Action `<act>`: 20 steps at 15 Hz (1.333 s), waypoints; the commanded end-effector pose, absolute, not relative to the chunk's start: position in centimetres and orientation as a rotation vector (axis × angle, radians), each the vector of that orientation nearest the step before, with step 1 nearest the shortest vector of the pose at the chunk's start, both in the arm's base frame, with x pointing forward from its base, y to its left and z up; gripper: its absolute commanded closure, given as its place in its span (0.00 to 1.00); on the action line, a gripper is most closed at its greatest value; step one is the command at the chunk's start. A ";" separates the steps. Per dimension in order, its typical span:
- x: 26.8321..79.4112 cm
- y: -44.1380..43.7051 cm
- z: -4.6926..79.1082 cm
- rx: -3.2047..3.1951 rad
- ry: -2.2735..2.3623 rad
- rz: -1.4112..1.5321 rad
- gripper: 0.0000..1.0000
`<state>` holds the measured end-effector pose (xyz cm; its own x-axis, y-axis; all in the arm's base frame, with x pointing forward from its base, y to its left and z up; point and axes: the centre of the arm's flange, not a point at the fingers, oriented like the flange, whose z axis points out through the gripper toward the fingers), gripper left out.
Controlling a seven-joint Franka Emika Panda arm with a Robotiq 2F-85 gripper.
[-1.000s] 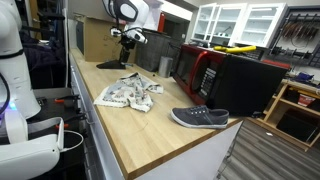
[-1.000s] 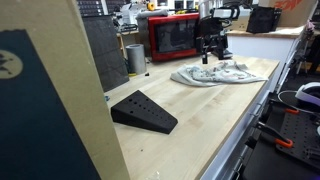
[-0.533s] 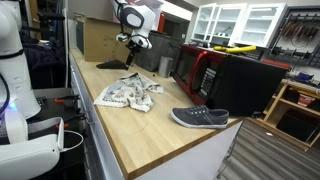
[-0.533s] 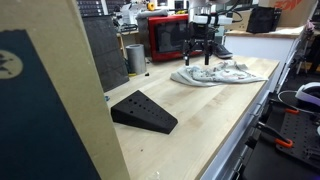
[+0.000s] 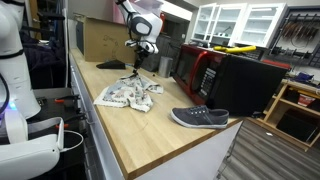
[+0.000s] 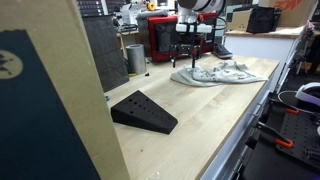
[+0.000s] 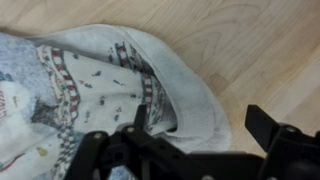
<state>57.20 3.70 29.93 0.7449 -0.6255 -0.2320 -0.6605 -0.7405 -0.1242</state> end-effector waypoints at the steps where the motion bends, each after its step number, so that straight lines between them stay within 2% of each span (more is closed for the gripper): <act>1: 59.8 4.0 29.0 -2.708 1.118 0.216 0.00; 7: 61.9 1.7 28.0 -2.691 1.178 0.184 0.00; 9: 62.1 0.9 27.9 -2.693 1.192 0.200 0.03; 10: 62.1 0.5 27.7 -2.693 1.195 0.211 0.00; 16: 61.0 -0.9 26.7 -2.693 1.226 0.311 0.00; 17: 60.9 -1.1 26.5 -2.693 1.233 0.335 0.06; 18: 60.9 -1.4 26.2 -2.691 1.237 0.350 0.27; 20: 60.8 -1.9 26.0 -2.681 1.251 0.381 0.32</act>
